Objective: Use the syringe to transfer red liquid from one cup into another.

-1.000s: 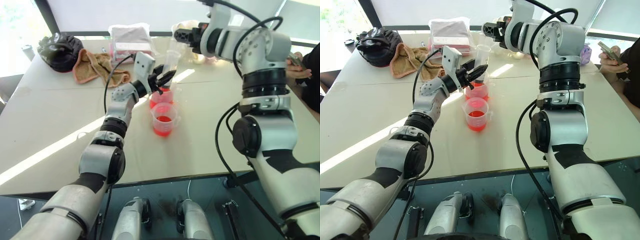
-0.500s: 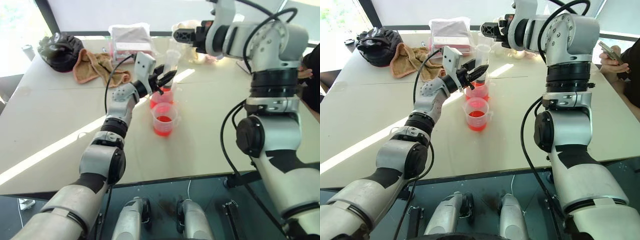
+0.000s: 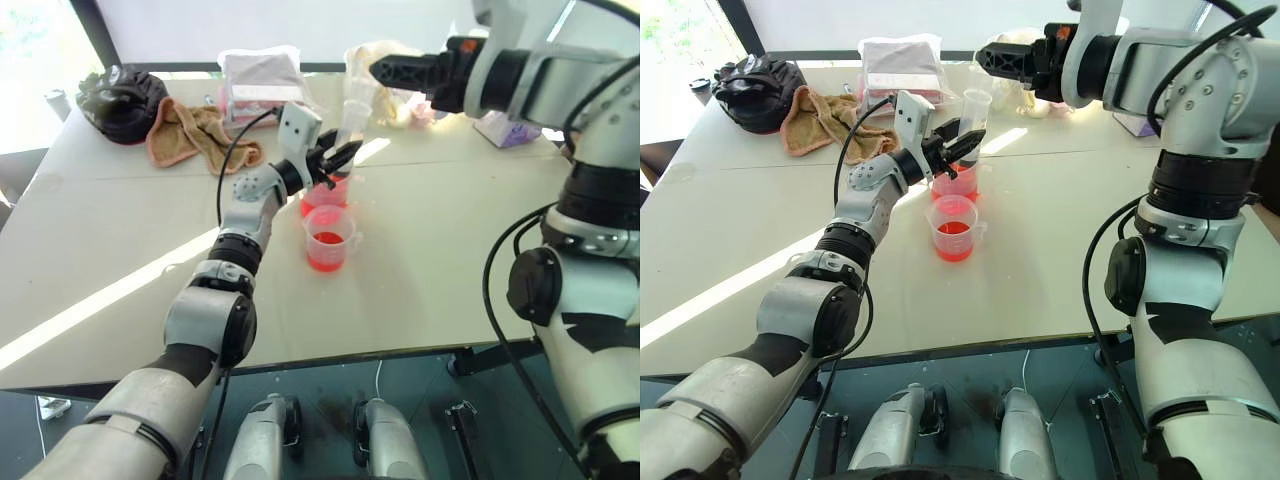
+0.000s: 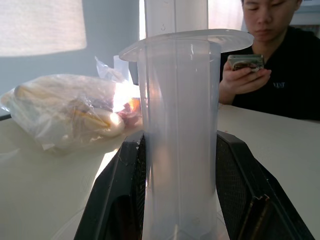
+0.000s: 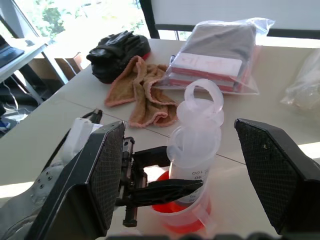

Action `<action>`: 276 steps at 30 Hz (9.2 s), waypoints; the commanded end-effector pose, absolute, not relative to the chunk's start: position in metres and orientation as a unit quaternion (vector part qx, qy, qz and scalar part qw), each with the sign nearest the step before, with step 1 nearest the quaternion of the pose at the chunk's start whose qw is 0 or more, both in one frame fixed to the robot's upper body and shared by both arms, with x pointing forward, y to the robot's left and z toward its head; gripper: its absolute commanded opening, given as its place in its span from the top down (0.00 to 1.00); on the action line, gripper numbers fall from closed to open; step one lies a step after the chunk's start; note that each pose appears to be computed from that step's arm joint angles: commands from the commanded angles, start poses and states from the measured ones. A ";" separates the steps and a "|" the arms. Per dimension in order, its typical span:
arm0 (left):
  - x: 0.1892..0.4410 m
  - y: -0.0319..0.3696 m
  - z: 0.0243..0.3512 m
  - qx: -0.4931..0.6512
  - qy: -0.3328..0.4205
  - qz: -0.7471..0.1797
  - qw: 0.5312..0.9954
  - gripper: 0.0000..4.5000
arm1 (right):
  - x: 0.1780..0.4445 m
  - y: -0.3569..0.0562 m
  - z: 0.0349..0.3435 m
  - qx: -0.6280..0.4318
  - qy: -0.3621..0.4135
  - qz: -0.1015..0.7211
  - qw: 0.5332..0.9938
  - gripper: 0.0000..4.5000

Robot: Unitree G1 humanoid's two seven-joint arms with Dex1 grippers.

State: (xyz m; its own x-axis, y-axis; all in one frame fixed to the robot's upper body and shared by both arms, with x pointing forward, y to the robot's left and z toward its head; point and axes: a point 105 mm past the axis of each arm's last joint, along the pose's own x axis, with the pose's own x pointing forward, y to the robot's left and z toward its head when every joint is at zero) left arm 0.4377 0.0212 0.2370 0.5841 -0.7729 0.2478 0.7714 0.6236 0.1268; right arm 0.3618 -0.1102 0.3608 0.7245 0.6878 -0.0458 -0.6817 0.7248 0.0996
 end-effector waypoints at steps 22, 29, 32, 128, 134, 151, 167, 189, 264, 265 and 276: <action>0.354 0.061 0.342 -0.123 -0.223 -0.521 0.814 0.70 | 0.358 -0.146 0.334 0.061 0.037 0.319 0.945 0.19; 0.327 0.053 0.287 -0.010 -0.203 -0.557 0.805 0.70 | 0.352 -0.172 0.343 0.057 0.017 0.295 0.954 0.19; 0.329 0.054 0.276 0.018 -0.215 -0.546 0.810 0.70 | 0.350 -0.177 0.348 0.053 0.006 0.292 0.955 0.19; 0.343 0.032 0.249 0.008 -0.230 -0.526 0.819 0.70 | 0.292 -0.036 0.286 0.024 0.148 0.556 0.818 0.99; 0.343 0.034 0.247 0.009 -0.225 -0.524 0.821 0.70 | 0.291 -0.037 0.278 0.021 0.163 0.558 0.813 0.99; 0.346 0.035 0.251 0.016 -0.228 -0.522 0.822 0.70 | 0.293 -0.042 0.281 0.009 0.159 0.549 0.820 0.99; 0.346 0.039 0.251 0.016 -0.231 -0.514 0.826 0.70 | 0.295 -0.084 0.315 -0.028 0.114 0.531 0.839 0.26; 0.343 0.047 0.264 -0.033 -0.196 -0.530 0.824 0.70 | 0.333 -0.178 0.355 -0.038 0.035 0.401 0.915 0.26; 0.397 0.174 0.191 -0.078 0.460 -0.002 0.884 0.01 | 0.350 -0.152 0.299 -0.001 0.077 0.383 0.920 0.25; 0.397 0.174 0.197 -0.078 0.447 -0.010 0.891 0.01 | 0.351 -0.151 0.299 -0.002 0.076 0.385 0.920 0.25; 0.383 0.172 0.290 -0.026 0.184 -0.094 0.978 0.01 | 0.357 -0.134 0.302 -0.009 0.066 0.419 0.906 0.25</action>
